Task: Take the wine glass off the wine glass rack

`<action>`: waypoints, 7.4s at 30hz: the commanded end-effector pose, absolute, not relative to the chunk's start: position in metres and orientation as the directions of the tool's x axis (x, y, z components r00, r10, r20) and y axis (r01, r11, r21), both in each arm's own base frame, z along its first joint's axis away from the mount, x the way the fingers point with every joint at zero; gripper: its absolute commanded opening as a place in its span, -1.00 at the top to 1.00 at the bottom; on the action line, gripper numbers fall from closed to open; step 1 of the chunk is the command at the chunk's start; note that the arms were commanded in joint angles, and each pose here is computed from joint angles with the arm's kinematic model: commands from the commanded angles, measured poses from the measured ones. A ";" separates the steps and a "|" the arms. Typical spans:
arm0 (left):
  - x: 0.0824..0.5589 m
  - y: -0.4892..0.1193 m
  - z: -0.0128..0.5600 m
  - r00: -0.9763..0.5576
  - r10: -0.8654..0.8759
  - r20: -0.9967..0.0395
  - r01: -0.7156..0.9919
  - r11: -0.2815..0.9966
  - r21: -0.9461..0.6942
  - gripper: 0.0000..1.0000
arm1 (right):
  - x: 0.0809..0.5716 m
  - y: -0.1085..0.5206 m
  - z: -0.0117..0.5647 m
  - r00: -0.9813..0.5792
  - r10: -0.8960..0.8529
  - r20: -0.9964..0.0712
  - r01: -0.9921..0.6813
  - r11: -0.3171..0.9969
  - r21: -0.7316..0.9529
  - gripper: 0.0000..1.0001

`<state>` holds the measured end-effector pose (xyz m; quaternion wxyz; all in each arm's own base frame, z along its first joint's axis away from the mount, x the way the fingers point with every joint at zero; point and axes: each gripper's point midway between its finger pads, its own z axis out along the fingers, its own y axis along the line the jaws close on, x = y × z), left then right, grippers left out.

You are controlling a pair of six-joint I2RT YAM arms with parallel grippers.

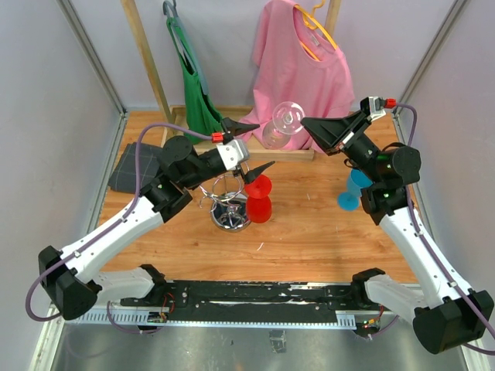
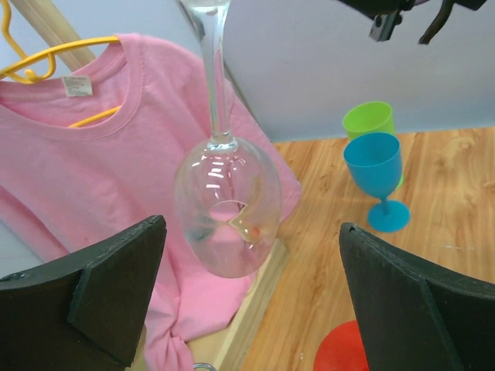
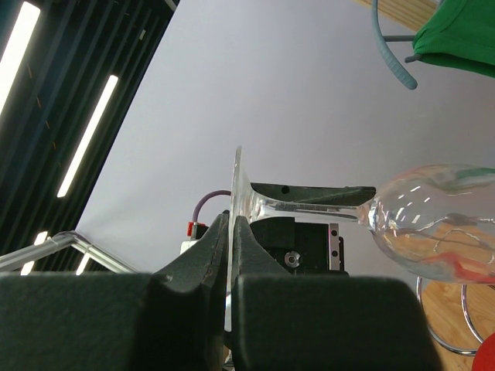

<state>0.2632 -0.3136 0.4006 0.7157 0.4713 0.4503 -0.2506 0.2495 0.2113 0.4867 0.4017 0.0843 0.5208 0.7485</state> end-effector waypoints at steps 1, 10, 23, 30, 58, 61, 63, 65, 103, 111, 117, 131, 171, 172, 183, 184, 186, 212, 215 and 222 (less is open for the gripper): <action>0.270 -0.314 0.419 0.533 0.050 -0.845 0.727 0.483 0.488 -0.99 | 0.231 0.199 0.514 -0.603 0.723 -0.337 -0.612 -0.148 0.777 0.99; 0.279 -0.320 0.408 0.542 0.066 -0.838 0.712 0.493 0.500 -0.99 | 0.225 0.198 0.520 -0.605 0.718 -0.344 -0.622 -0.156 0.768 0.99; 0.282 -0.330 0.388 0.630 0.108 -0.769 0.637 0.495 0.591 -0.99 | 0.219 0.197 0.523 -0.605 0.717 -0.345 -0.626 -0.161 0.763 0.99; 0.291 -0.335 0.396 0.638 0.100 -0.764 0.620 0.523 0.586 -0.99 | 0.217 0.197 0.525 -0.605 0.715 -0.351 -0.630 -0.161 0.760 0.99; 0.292 -0.361 0.418 0.647 0.026 -0.762 0.644 0.516 0.564 -0.99 | 0.201 0.193 0.527 -0.598 0.714 -0.364 -0.643 -0.156 0.750 0.99; 0.290 -0.365 0.417 0.649 0.021 -0.761 0.647 0.510 0.567 -0.99 | 0.199 0.192 0.527 -0.597 0.714 -0.365 -0.644 -0.156 0.749 0.99; 0.289 -0.368 0.418 0.652 0.019 -0.758 0.648 0.506 0.570 -0.99 | 0.199 0.192 0.527 -0.595 0.716 -0.365 -0.645 -0.155 0.748 0.99; 0.289 -0.370 0.417 0.652 0.018 -0.758 0.649 0.505 0.569 -0.99 | 0.198 0.191 0.527 -0.594 0.716 -0.366 -0.646 -0.153 0.748 0.99; 0.285 -0.372 0.422 0.668 0.030 -0.744 0.644 0.476 0.598 0.43 | 0.196 0.189 0.511 -0.565 0.728 -0.389 -0.638 -0.086 0.765 0.00; 0.287 -0.368 0.438 0.686 0.091 -0.722 0.613 0.463 0.640 0.40 | 0.193 0.183 0.496 -0.538 0.739 -0.405 -0.609 -0.009 0.793 -0.41; 0.289 -0.358 0.457 0.702 0.162 -0.694 0.568 0.459 0.683 0.42 | 0.190 0.179 0.481 -0.529 0.744 -0.408 -0.578 0.036 0.815 -0.43; 0.284 -0.294 0.445 0.766 0.522 -0.375 0.286 0.246 0.926 0.39 | 0.186 0.158 0.456 -0.443 0.751 -0.490 -0.465 0.275 0.841 -0.47; 0.232 -0.401 0.386 0.935 0.166 0.313 -0.298 -0.111 0.948 0.42 | 0.138 0.160 0.362 -0.820 0.217 -0.530 -0.272 0.666 0.694 -0.37; 0.234 -0.403 0.386 0.931 0.170 0.322 -0.306 -0.112 0.945 0.42 | 0.137 0.160 0.359 -0.823 0.209 -0.528 -0.276 0.666 0.693 -0.36; 0.238 -0.423 0.402 0.917 0.171 0.362 -0.353 -0.079 0.932 0.42 | 0.143 0.165 0.334 -0.839 0.165 -0.518 -0.296 0.660 0.690 -0.33; 0.238 -0.424 0.402 0.916 0.170 0.364 -0.356 -0.077 0.931 0.42 | 0.143 0.166 0.333 -0.840 0.162 -0.518 -0.300 0.656 0.692 -0.31; 0.236 -0.425 0.402 0.915 0.166 0.369 -0.361 -0.074 0.929 0.42 | 0.143 0.167 0.329 -0.843 0.155 -0.515 -0.303 0.654 0.693 -0.29; 0.227 -0.424 0.380 0.877 0.130 0.463 -0.454 -0.089 0.886 0.42 | 0.117 0.169 0.326 -0.888 -0.013 -0.460 -0.367 0.623 0.691 -0.02; 0.227 -0.424 0.381 0.875 0.132 0.466 -0.457 -0.089 0.885 0.42 | 0.116 0.169 0.322 -0.894 -0.019 -0.448 -0.361 0.623 0.694 0.02; 0.224 -0.424 0.380 0.873 0.127 0.472 -0.463 -0.089 0.882 0.42 | 0.121 0.171 0.316 -0.895 -0.020 -0.445 -0.360 0.621 0.697 0.05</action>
